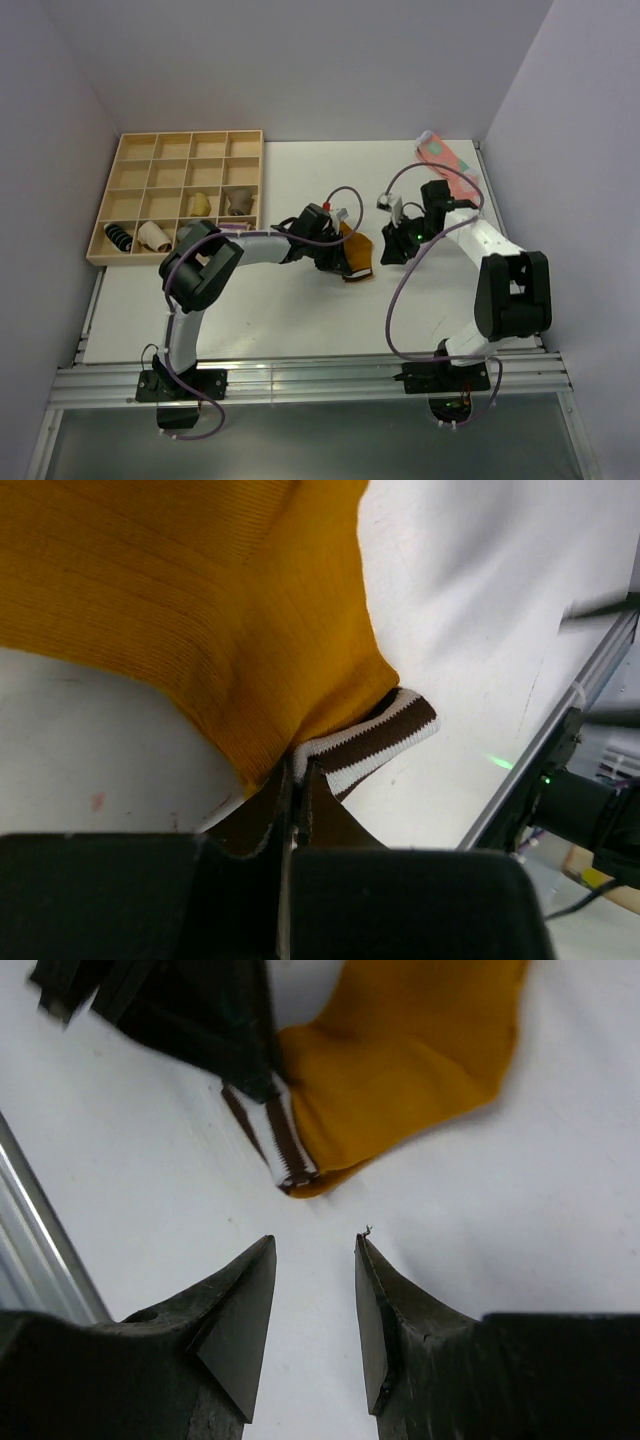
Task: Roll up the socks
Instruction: Roll the sock at the center of the board.
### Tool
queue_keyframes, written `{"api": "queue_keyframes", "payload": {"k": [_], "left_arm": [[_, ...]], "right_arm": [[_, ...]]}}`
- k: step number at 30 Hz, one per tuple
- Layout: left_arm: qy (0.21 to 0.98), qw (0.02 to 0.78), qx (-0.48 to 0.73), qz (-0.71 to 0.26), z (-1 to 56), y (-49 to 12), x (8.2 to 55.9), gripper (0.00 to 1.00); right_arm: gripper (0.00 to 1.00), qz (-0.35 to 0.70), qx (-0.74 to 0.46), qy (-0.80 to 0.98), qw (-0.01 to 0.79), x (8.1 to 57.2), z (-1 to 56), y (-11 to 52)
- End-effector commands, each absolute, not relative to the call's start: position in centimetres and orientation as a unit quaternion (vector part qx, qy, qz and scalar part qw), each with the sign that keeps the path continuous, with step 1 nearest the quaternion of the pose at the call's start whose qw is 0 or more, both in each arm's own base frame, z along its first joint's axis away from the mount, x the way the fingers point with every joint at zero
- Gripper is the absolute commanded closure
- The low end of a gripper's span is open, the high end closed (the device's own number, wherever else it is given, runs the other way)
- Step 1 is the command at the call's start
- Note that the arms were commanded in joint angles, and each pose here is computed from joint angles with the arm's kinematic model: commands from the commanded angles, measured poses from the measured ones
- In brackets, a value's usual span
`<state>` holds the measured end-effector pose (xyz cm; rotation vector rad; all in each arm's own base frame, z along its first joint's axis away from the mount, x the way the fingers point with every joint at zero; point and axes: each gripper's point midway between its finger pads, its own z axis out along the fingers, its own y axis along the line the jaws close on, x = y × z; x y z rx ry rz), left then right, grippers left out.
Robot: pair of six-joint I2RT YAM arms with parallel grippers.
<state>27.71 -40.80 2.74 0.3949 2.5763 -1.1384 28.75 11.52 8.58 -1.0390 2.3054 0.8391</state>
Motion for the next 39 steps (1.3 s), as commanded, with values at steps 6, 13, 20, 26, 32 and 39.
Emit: {"api": "queue_keyframes", "payload": {"k": [6, 13, 20, 26, 32, 39], "left_arm": [[0.924, 0.027, 0.126, -0.36, -0.1, -38.4, 25.8, 1.0], [0.923, -0.003, 0.128, -0.363, 0.0, -39.1, 25.8, 1.0], [0.921, -0.026, 0.122, -0.37, -0.6, -39.3, 25.8, 1.0], [0.92, -0.035, 0.118, -0.373, -0.8, -39.4, 25.9, 1.0], [0.918, -0.042, 0.117, -0.377, -1.1, -39.3, 25.7, 1.0], [0.917, -0.046, 0.112, -0.381, -0.9, -39.2, 26.0, 1.0]], "right_arm": [[0.54, 0.238, -0.535, 0.759, 0.285, 26.6, 7.8, 15.0], [0.53, 0.205, -0.576, 0.743, 0.273, 26.4, 6.3, 16.0], [0.54, 0.178, -0.617, 0.72, 0.263, 25.4, 4.7, 17.2], [0.55, 0.161, -0.634, 0.71, 0.259, 25.5, 4.0, 17.6], [0.56, 0.15, -0.643, 0.712, 0.238, 25.5, 2.6, 17.6], [0.59, 0.151, -0.64, 0.721, 0.218, 25.6, 1.9, 17.5]]}}
